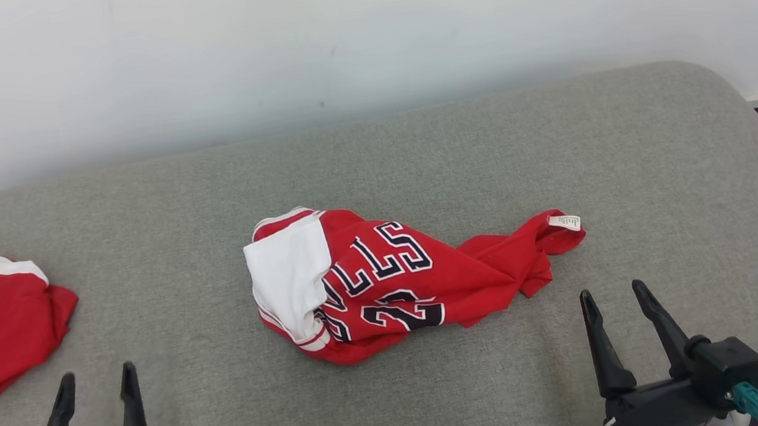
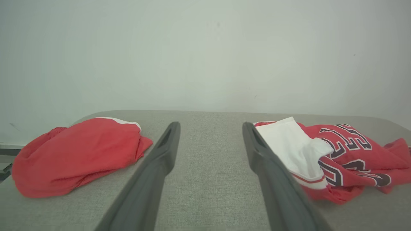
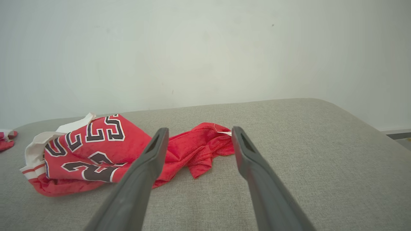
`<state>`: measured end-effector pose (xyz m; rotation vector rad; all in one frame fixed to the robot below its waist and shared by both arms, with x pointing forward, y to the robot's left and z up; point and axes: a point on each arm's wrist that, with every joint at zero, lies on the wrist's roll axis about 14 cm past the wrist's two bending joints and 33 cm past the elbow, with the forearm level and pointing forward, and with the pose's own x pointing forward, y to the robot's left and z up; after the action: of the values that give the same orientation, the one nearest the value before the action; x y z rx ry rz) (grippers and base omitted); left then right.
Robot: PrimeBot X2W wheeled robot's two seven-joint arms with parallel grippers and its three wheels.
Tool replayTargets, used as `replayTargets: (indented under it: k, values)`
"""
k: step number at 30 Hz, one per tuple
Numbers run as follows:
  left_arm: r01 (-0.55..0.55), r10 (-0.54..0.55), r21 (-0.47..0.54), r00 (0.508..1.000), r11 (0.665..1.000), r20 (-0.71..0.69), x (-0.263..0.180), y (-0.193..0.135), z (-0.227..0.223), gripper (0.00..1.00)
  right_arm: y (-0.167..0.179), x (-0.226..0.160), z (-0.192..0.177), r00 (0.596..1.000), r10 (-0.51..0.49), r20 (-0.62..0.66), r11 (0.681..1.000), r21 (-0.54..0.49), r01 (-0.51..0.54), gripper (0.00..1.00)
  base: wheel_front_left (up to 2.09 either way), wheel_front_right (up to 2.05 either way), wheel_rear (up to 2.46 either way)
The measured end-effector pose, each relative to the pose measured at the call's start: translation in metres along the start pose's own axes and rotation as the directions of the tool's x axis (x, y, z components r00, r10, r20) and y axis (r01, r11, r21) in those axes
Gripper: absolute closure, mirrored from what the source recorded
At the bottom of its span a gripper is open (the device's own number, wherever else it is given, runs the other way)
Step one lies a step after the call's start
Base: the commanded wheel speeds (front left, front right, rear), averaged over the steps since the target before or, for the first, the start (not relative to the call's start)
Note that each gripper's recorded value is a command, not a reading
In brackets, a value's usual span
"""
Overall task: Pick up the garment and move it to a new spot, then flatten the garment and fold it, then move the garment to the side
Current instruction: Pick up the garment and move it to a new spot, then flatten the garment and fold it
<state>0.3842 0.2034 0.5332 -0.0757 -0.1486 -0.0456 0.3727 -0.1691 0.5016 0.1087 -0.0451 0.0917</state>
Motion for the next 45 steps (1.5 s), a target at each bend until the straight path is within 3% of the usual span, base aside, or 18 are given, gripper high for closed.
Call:
replayTargets:
  k: [12,30,39,45]
  values:
    - [-0.058,0.058,-0.018,0.998,0.998,-0.021,-0.023,0.014,-0.007,0.0,0.013,-0.005,-0.001,0.999,0.036,-0.008,0.999,0.014,-0.036,0.0,0.0,0.0,0.0]
    - [-0.047,0.046,-0.011,0.998,0.999,-0.038,-0.021,0.011,-0.015,0.0,0.013,-0.007,-0.003,0.999,0.035,-0.017,0.999,0.021,-0.034,0.0,0.0,0.0,0.0]
    - [0.09,-0.093,0.03,0.992,0.995,0.088,0.049,-0.012,0.026,0.0,0.009,0.0,-0.006,1.0,0.022,-0.02,0.999,0.029,-0.022,0.0,0.0,0.0,0.0]
    - [0.261,-0.264,0.049,0.959,0.964,0.1,0.107,-0.053,0.052,0.0,-0.004,0.005,-0.011,1.0,-0.015,-0.027,0.999,0.033,0.016,0.0,0.0,0.0,0.0]
